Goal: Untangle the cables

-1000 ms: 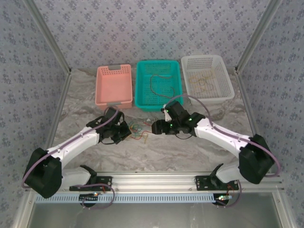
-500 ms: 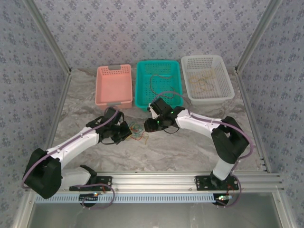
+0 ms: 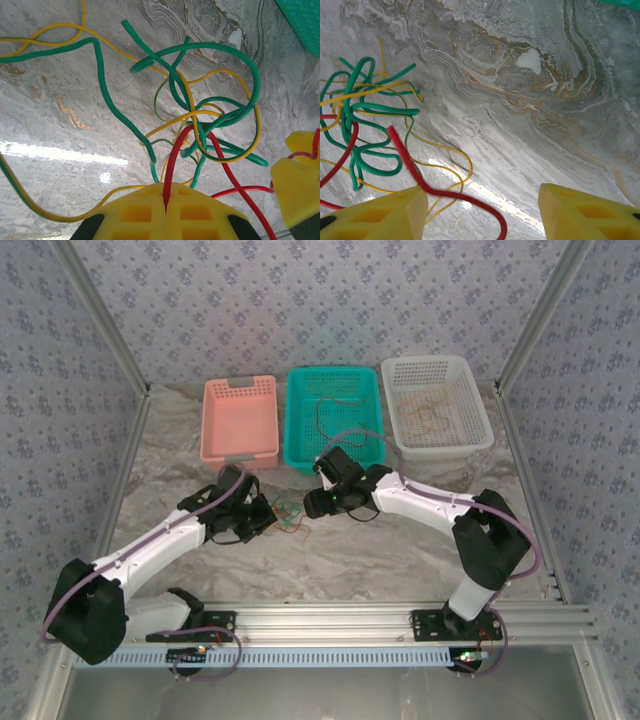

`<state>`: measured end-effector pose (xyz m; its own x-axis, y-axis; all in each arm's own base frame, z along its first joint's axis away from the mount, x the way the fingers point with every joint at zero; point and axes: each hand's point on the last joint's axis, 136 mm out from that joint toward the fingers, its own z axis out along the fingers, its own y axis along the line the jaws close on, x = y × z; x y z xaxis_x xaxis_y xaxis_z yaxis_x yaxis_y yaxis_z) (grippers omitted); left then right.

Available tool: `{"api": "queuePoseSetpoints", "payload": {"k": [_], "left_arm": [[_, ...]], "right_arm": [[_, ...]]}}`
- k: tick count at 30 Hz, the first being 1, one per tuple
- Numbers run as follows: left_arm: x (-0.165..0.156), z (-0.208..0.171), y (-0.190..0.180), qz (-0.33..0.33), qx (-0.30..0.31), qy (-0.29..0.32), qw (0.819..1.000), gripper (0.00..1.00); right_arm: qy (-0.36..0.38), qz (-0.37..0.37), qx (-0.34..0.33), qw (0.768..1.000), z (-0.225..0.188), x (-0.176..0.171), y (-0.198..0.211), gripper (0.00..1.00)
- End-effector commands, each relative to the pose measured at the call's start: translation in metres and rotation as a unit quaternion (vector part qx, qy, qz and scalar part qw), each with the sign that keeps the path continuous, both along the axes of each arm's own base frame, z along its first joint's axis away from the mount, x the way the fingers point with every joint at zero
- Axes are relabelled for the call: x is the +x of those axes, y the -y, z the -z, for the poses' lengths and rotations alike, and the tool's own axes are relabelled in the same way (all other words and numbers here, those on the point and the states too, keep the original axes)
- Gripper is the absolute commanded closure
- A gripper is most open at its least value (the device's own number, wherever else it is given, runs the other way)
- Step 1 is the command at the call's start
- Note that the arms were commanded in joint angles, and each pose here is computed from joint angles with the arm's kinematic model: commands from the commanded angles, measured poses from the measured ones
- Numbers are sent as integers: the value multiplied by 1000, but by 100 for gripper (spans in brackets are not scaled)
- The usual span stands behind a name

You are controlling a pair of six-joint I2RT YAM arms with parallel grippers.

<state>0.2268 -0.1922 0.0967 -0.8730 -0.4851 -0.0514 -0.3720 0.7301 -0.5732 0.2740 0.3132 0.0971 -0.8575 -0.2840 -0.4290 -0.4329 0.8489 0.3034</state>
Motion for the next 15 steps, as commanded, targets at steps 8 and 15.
{"api": "queuePoseSetpoints", "payload": {"k": [8, 15], "left_arm": [[-5, -8, 0, 5, -8, 4, 1000, 100], [-13, 2, -24, -34, 15, -13, 999, 100]], "right_arm": [[-22, -8, 44, 999, 7, 8, -17, 65], [16, 138, -5, 990, -19, 26, 45, 100]]}}
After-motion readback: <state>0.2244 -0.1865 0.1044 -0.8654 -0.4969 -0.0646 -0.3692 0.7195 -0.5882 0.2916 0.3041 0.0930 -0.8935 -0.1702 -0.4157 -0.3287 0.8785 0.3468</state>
